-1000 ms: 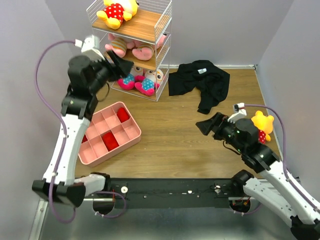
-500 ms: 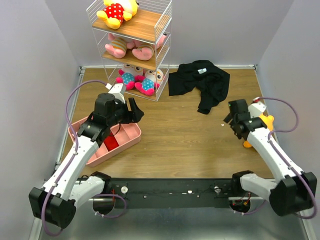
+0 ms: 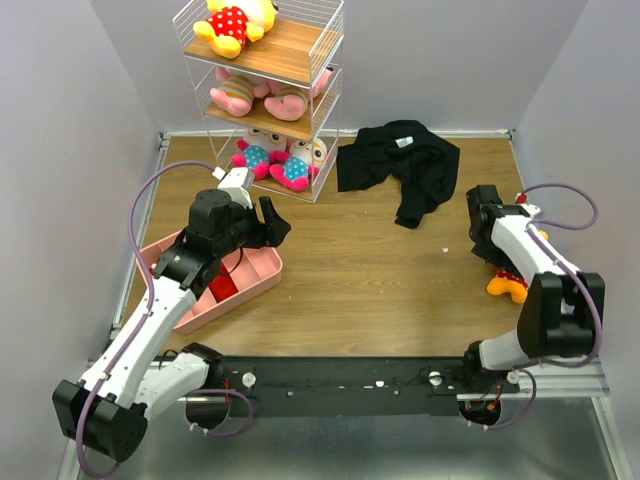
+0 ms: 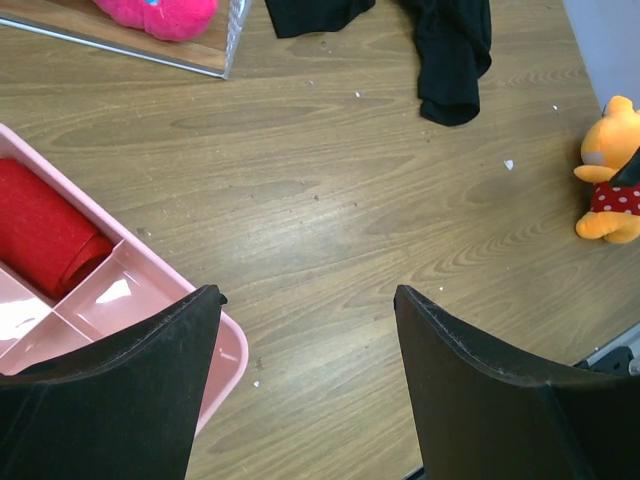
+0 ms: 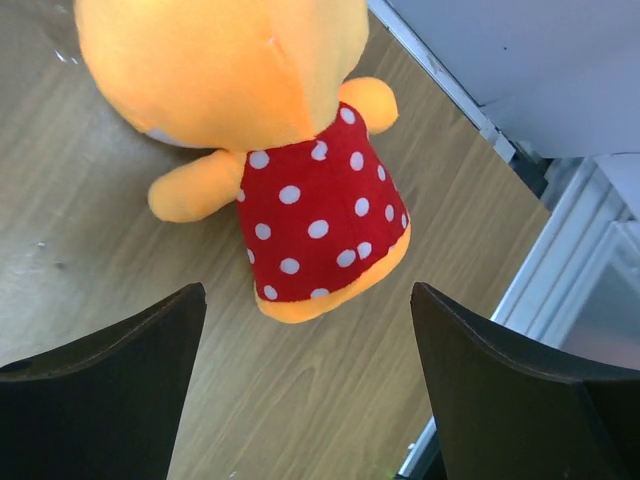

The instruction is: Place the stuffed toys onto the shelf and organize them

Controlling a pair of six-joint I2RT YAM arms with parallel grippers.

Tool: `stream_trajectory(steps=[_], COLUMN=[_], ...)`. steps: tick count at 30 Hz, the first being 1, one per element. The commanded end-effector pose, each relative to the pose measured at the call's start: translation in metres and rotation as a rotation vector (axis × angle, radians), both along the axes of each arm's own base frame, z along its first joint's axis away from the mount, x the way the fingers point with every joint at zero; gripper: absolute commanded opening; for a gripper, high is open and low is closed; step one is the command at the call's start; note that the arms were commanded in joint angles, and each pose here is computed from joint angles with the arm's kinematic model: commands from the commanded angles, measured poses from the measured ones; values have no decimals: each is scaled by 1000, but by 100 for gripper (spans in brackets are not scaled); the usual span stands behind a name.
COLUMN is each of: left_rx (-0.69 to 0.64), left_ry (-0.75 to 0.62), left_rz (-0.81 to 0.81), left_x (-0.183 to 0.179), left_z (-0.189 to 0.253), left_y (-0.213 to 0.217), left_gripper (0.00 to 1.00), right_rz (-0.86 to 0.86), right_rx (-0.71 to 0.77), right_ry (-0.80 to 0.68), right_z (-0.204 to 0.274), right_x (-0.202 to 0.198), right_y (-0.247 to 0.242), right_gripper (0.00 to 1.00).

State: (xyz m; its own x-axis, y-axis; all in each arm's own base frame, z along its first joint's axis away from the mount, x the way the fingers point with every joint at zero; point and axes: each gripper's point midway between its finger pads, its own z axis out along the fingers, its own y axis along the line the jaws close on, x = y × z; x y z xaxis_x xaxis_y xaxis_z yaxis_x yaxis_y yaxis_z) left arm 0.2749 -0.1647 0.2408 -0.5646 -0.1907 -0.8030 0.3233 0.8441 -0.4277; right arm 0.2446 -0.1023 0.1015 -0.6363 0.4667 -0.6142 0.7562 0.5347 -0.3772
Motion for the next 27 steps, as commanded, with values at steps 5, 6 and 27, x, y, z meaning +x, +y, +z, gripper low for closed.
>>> stream_trajectory(steps=[5,6,27], left_rx=[42,43,30], left_ry=[-45,-49,-66], left_rz=[56,60,18], left_x=[6,6,1], left_z=[4,5,11], left_y=[12,13,8], left_gripper=[80,80,80], right_rz=[-44,-38,268], right_rx=[-39,-28,334], right_ry=[188,202,-80], right_z=[-20,-25,-21], right_x=[-4,-4,44], right_y=[-20,-20,46], right_gripper=[90,89,1])
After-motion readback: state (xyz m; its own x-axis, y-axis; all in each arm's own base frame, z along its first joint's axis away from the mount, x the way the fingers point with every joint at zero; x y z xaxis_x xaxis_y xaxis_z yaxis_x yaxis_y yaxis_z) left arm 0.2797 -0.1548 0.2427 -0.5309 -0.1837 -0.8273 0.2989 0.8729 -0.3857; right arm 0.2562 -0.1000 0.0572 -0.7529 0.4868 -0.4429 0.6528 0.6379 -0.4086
